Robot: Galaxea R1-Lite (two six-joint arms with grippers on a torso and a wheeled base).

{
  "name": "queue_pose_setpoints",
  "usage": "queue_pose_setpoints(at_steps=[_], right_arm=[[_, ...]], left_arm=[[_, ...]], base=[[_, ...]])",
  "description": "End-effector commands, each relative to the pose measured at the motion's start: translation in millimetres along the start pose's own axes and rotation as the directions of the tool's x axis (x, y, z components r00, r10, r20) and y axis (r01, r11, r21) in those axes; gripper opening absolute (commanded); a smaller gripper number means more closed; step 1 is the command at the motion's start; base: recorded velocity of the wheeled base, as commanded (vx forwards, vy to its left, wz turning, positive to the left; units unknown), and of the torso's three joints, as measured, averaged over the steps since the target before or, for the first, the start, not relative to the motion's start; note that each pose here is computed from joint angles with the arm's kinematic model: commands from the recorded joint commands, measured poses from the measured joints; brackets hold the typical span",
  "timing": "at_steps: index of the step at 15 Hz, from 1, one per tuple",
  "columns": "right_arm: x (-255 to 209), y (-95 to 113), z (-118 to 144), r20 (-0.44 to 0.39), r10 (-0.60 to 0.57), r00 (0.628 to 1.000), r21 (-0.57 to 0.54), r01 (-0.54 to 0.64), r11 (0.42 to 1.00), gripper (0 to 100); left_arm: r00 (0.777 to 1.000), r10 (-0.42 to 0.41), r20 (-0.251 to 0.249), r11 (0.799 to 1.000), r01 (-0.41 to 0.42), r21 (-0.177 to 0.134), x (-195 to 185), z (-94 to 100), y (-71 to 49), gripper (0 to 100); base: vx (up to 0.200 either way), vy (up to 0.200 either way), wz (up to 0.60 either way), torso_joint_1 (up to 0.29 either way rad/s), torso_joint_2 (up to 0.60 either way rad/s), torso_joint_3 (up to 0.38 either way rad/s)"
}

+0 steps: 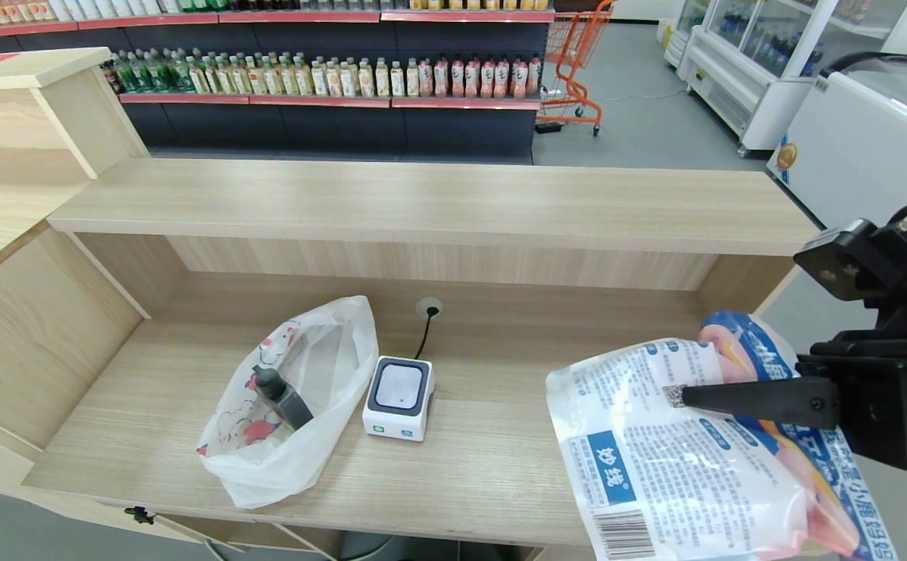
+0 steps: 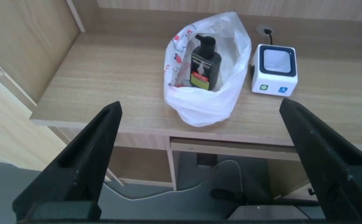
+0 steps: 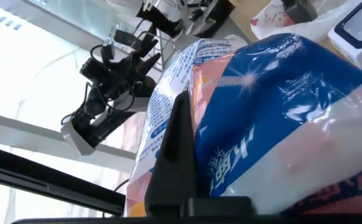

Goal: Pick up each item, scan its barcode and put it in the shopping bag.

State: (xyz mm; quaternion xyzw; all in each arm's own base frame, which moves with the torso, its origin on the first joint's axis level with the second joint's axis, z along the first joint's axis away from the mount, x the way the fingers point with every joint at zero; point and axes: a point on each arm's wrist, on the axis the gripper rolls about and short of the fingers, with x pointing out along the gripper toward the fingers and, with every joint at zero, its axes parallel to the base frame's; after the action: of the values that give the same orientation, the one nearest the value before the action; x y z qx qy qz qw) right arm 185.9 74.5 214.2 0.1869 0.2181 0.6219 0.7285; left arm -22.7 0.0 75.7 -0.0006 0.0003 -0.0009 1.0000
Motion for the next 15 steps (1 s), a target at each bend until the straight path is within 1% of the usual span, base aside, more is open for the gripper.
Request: queue_pose_setpoints(at_steps=[1,5,15], right_arm=[[0.7,-0.9,-1.0,-0.007,0.0,1.0,0.013,0.0,1.0,0],[-2.0,5.1,-2.1,-0.008,0.0,1.0,0.055,0.001,0.998,0],[-4.5,9.2,-1.0,0.002,-0.003,1.0,0.04,0.003,0.999,0]], left_arm=[[1.0,0.0,0.001,1.0,0.0,0.0,0.0,0.0,0.0,100],[1.0,0.0,0.001,1.0,0.0,0.0,0.0,0.0,0.0,100],[1.0,0.0,0.001,1.0,0.0,0.0,0.0,0.0,0.0,100]], base=[[0.0,0.0,0.0,0.0,0.0,0.0],[0.0,0.0,0.0,0.0,0.0,0.0],[0.0,0.0,0.0,0.0,0.0,0.0]])
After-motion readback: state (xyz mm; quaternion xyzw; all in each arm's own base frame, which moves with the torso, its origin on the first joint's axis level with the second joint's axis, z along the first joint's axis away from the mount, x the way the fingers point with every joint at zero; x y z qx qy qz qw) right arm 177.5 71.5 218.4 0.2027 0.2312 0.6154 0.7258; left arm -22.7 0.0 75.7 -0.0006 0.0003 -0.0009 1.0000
